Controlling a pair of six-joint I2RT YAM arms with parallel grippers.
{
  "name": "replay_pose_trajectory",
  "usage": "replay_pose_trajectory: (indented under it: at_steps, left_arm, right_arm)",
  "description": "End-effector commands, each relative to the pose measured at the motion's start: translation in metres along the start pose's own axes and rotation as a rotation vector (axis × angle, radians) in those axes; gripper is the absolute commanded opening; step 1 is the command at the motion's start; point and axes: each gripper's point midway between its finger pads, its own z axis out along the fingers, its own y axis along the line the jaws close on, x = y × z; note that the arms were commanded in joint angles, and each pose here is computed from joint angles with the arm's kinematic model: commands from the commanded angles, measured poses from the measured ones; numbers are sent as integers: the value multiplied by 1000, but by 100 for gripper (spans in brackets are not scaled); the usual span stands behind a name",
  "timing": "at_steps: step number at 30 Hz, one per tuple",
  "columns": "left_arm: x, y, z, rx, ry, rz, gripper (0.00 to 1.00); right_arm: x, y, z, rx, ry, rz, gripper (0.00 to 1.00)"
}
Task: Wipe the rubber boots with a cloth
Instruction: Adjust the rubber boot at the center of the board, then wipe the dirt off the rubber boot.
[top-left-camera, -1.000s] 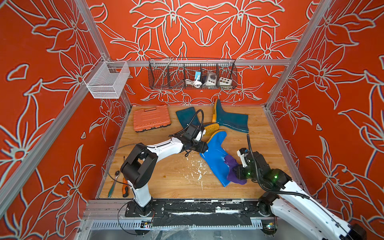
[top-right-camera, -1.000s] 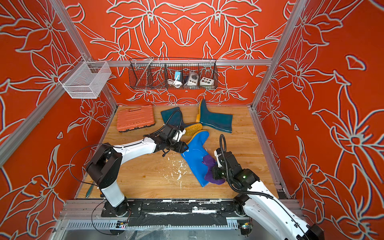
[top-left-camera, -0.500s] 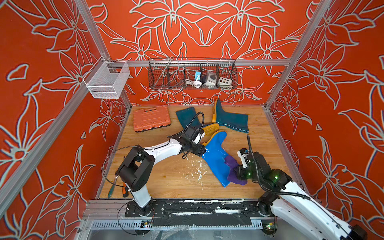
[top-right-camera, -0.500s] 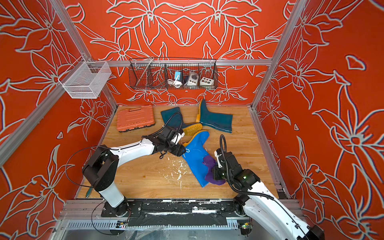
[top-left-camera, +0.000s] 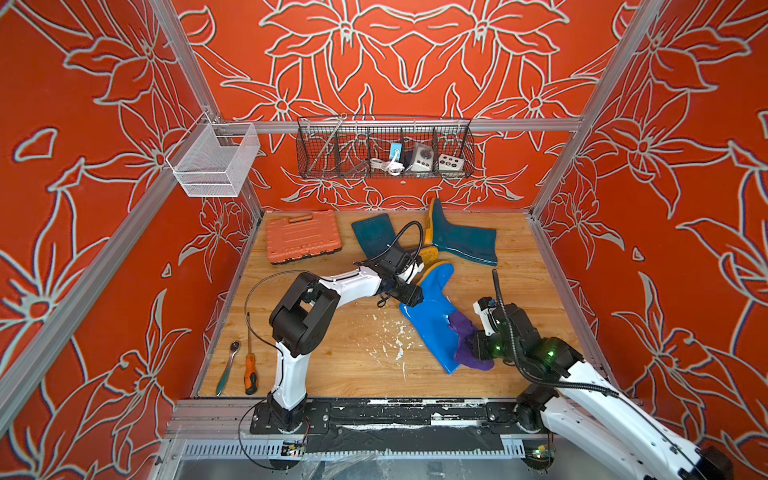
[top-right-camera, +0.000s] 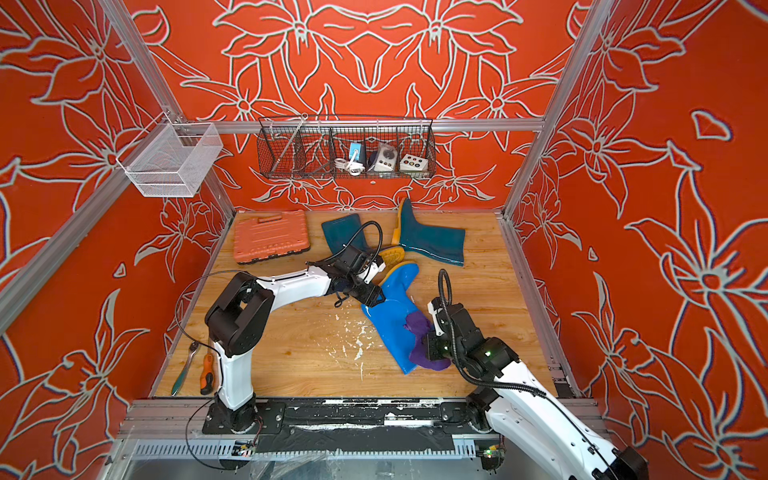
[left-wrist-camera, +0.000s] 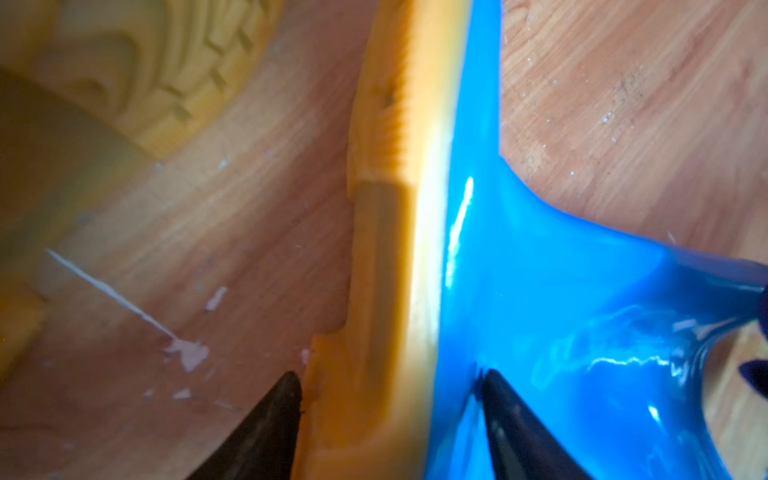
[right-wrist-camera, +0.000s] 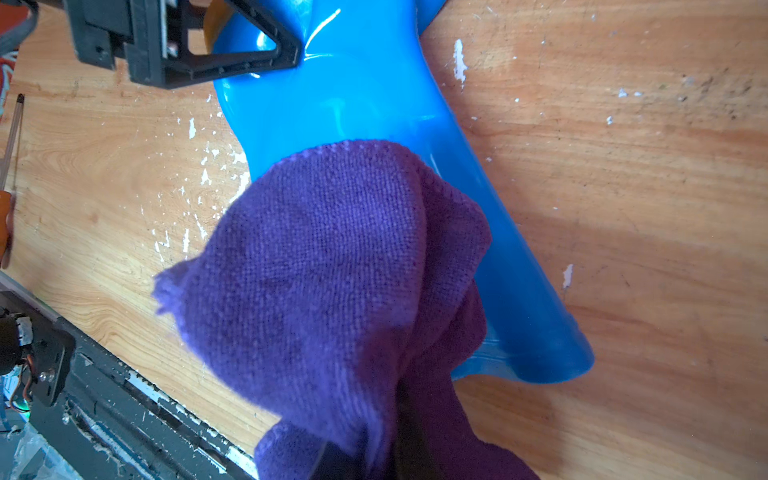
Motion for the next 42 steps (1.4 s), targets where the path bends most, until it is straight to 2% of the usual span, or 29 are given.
replay_pose_trajectory:
  at_steps: [1,5,6,8,11,12,16,19,23,28,31,34,38,42]
  left_arm:
    - [16,-10,-11,34,39,-58,47]
    - [24,-17,-42,12,65,-164,4]
    - [28,-15,-53,-18,82,-204,0]
    - [36,-9,-73,-100,104,-301,0]
    - [57,3,-101,-225,130,-535,0]
    - [63,2,-106,-229,136,-600,0]
    - [77,-6,-109,-104,148,-815,0]
    - [85,3,-110,-34,149,-954,0]
    - [87,7,-113,24,135,-1037,0]
    - [87,3,-113,57,138,-1043,0]
    - [91,2,-112,65,148,-1046,0]
    - [95,1,-112,85,154,-1053,0]
    - [97,-2,-114,117,160,-1055,0]
    - [101,-1,-120,126,157,-1055,0]
  right_arm:
    - [1,2,1,-6,3,-13,0]
    - [-19,14,-12,-27,-36,-49,0]
    - [-27,19,-18,-37,-54,-64,0]
    - [-41,28,-30,-47,-92,-95,0]
    - [-61,47,-44,-52,-152,-170,0]
    - [-65,55,-47,-58,-169,-199,0]
    - [-75,96,-44,-116,-249,-314,0]
    - [-70,132,-30,-149,-279,-416,0]
    - [-57,182,2,-157,-232,-568,0]
    - [-61,206,34,-132,-200,-621,0]
    - [-65,204,43,-112,-173,-639,0]
    - [-71,182,52,-77,-145,-606,0]
    - [-84,114,62,33,-100,-480,0]
    - [-102,41,43,170,-106,-341,0]
